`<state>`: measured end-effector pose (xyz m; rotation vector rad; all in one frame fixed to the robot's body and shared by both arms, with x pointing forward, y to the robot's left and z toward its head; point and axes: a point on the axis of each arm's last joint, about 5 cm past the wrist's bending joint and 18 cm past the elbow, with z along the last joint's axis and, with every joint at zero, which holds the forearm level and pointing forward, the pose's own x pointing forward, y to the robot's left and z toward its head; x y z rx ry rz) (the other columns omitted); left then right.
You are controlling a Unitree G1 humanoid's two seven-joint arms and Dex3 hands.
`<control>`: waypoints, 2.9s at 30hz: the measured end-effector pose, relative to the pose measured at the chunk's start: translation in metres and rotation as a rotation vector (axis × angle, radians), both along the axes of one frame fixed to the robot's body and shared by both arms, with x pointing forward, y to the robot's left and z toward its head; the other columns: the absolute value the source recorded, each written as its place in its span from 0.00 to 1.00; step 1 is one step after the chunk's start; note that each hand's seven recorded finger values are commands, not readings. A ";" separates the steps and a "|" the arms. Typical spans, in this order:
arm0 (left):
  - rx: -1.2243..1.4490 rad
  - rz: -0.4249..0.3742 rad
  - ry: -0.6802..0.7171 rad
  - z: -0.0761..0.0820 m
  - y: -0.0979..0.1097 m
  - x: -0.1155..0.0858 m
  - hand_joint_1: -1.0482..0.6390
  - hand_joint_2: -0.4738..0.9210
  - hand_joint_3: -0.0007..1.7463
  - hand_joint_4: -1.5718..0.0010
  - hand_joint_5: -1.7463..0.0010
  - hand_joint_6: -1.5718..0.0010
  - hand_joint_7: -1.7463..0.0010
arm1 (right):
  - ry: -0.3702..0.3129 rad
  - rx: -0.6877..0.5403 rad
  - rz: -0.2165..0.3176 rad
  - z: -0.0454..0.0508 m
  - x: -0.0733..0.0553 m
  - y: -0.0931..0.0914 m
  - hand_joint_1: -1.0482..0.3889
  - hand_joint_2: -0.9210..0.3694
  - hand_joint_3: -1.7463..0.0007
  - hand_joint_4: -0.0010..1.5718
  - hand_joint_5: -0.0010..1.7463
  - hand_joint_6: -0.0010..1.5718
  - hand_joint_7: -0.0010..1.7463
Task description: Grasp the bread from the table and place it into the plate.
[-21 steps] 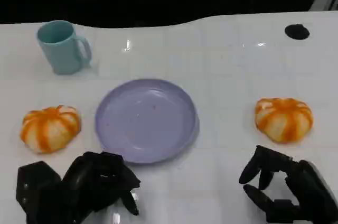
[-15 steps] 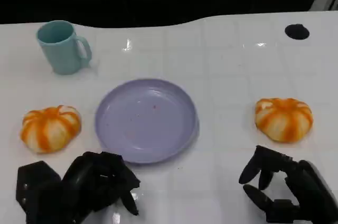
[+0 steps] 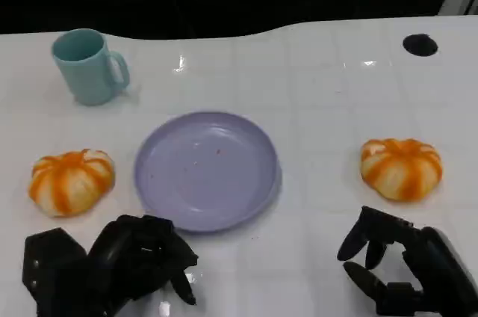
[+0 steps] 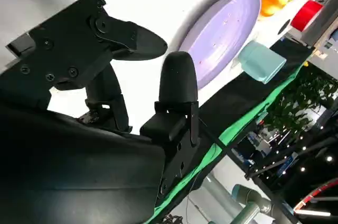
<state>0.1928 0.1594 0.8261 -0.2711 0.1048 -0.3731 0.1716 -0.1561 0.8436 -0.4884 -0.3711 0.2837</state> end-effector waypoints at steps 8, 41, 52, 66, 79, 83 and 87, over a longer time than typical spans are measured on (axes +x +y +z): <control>0.000 0.000 0.000 0.000 0.000 0.000 0.00 0.91 0.00 0.01 0.51 0.00 0.69 | -0.001 -0.002 0.000 0.0001 0.000 0.000 0.54 0.32 0.47 0.38 1.00 0.38 0.78; -0.002 -0.008 0.018 -0.003 -0.001 0.000 0.00 0.92 0.01 0.01 0.51 0.00 0.69 | -0.236 -0.540 -0.240 0.0340 0.024 -0.026 0.43 0.00 0.94 0.11 0.16 0.26 0.00; -0.001 -0.006 0.014 -0.003 -0.001 0.000 0.00 0.91 0.00 0.01 0.51 0.00 0.69 | -0.180 -0.707 -0.336 0.0439 0.033 -0.025 0.47 0.07 1.00 0.00 0.22 0.20 0.00; 0.000 -0.007 0.013 -0.003 -0.001 0.000 0.00 0.91 0.00 0.01 0.51 0.00 0.68 | -0.126 -0.802 -0.320 0.0470 0.049 -0.016 0.54 0.12 1.00 0.00 0.22 0.20 0.00; -0.002 -0.005 0.008 -0.003 -0.002 0.000 0.00 0.91 0.00 0.01 0.51 0.00 0.68 | -0.026 -0.856 -0.311 0.0379 0.071 -0.016 0.55 0.12 1.00 0.00 0.20 0.20 0.00; -0.002 -0.004 0.007 -0.003 -0.002 0.000 0.00 0.91 0.00 0.01 0.51 0.00 0.68 | 0.001 -0.872 -0.303 0.0349 0.078 -0.016 0.56 0.11 0.99 0.00 0.20 0.19 0.00; -0.002 -0.004 0.006 -0.003 -0.001 0.000 0.00 0.91 0.00 0.01 0.51 0.00 0.68 | 0.021 -0.884 -0.296 0.0360 0.087 -0.016 0.56 0.10 0.99 0.00 0.20 0.19 0.00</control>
